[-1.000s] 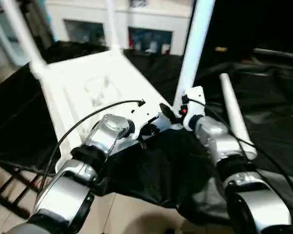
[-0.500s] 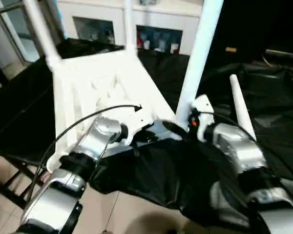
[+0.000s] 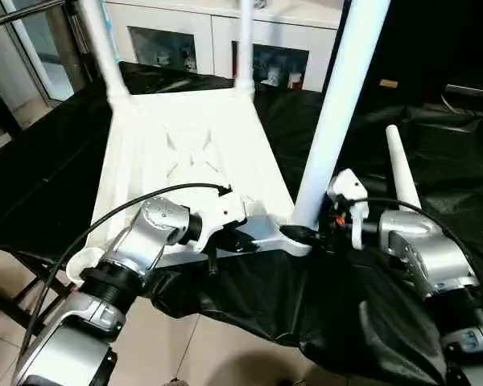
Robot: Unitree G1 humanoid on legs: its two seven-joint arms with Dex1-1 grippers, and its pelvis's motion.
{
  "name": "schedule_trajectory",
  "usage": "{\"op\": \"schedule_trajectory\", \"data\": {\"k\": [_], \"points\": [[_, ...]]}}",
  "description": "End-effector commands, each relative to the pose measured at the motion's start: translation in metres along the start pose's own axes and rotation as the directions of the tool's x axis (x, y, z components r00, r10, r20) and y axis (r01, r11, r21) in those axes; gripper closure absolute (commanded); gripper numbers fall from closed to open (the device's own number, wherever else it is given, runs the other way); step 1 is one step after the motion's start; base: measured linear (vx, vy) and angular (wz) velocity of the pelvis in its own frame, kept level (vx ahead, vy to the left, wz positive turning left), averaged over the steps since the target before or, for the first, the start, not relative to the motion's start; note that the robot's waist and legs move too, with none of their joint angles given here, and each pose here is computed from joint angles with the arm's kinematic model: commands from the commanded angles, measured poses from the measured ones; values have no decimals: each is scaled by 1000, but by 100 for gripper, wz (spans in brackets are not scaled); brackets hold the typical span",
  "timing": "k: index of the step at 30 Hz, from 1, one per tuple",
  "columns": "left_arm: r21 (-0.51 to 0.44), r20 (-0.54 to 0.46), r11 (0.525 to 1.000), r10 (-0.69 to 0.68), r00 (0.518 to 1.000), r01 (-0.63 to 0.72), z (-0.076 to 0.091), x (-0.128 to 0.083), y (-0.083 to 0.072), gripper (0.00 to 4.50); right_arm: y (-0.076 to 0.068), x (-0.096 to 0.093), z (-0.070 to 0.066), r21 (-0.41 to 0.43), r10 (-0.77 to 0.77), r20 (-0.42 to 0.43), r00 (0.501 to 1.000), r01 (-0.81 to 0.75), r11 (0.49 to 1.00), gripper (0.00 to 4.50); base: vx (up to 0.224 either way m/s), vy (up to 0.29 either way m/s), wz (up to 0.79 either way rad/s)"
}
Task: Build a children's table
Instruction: Insert table leg to table base, then rotate leg to tighten
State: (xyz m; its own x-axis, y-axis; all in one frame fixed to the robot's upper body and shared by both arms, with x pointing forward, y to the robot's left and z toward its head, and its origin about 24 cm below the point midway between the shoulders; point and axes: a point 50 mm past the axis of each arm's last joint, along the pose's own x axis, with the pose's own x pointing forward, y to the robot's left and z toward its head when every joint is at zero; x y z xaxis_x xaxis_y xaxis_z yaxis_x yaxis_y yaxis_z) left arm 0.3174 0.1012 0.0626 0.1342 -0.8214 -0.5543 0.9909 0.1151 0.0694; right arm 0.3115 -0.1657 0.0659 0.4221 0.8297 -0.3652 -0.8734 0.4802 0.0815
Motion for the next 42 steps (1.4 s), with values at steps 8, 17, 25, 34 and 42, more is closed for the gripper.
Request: {"op": "schedule_trajectory", "data": {"k": [8,17,25,34,42], "points": [[89,67,994,-62,996,56,21,2,-4,450,6,2,-1,-29,48,-38,998,-49,998,156,0,0,0],[60,88,997,-49,995,44,21,4,-3,450,9,8,-15,58,20,-4,1000,-20,998,173,0,0,0],[-91,89,973,219,972,-211,29,26,22,450,3,40,-37,258,-322,7,947,310,915,174,0,0,0],[-186,38,888,434,900,-421,52,55,37,450,7,93,-27,467,-588,-63,806,544,697,174,0,0,0],[-104,69,927,367,928,-359,51,58,32,450,3,96,-15,411,-591,-5,806,541,734,104,0,0,0]]}}
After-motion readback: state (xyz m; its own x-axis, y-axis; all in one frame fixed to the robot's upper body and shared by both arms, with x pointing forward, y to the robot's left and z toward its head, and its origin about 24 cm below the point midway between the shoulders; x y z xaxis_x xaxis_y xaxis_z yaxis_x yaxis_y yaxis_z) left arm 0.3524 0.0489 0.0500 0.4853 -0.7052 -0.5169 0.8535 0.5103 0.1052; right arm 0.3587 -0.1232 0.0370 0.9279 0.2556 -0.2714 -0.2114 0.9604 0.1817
